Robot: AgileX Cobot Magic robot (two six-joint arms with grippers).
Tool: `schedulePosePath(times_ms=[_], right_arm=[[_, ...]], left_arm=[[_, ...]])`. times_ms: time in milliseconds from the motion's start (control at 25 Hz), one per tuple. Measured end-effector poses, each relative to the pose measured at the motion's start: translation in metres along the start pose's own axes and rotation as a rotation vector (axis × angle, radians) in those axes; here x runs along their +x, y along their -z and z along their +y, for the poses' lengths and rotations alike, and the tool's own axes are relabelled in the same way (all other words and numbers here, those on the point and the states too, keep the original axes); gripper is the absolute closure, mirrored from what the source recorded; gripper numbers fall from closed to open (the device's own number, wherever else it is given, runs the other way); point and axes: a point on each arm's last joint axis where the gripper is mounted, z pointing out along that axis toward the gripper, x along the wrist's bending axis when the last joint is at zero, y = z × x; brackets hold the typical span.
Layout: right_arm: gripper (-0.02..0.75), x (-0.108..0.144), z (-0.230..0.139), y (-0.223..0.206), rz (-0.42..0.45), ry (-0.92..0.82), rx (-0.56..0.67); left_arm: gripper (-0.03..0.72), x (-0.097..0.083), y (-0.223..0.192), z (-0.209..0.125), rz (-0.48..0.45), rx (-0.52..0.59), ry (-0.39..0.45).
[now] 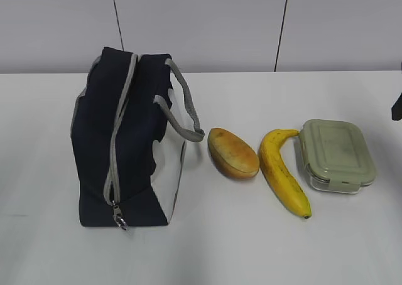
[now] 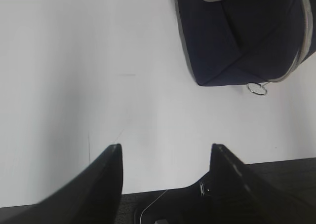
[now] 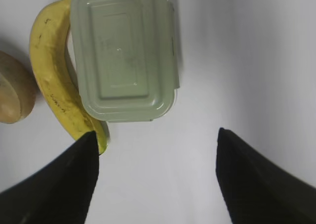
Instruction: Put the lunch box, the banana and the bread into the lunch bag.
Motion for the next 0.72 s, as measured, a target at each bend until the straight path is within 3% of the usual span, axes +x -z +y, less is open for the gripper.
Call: schedulePosePath(times_ms=[480, 720], right_arm=[[0.179, -0.051, 0.024, -0.062, 0.254, 0.025, 0.135], [0.179, -0.083, 0.03, -0.084, 0.489, -0.038, 0.129]], left_arm=[[0.264, 0.0, -0.006, 0.002, 0.001, 0.033, 0.004], [0.264, 0.0, -0.006, 0.0, 0.003, 0.055, 0.004]])
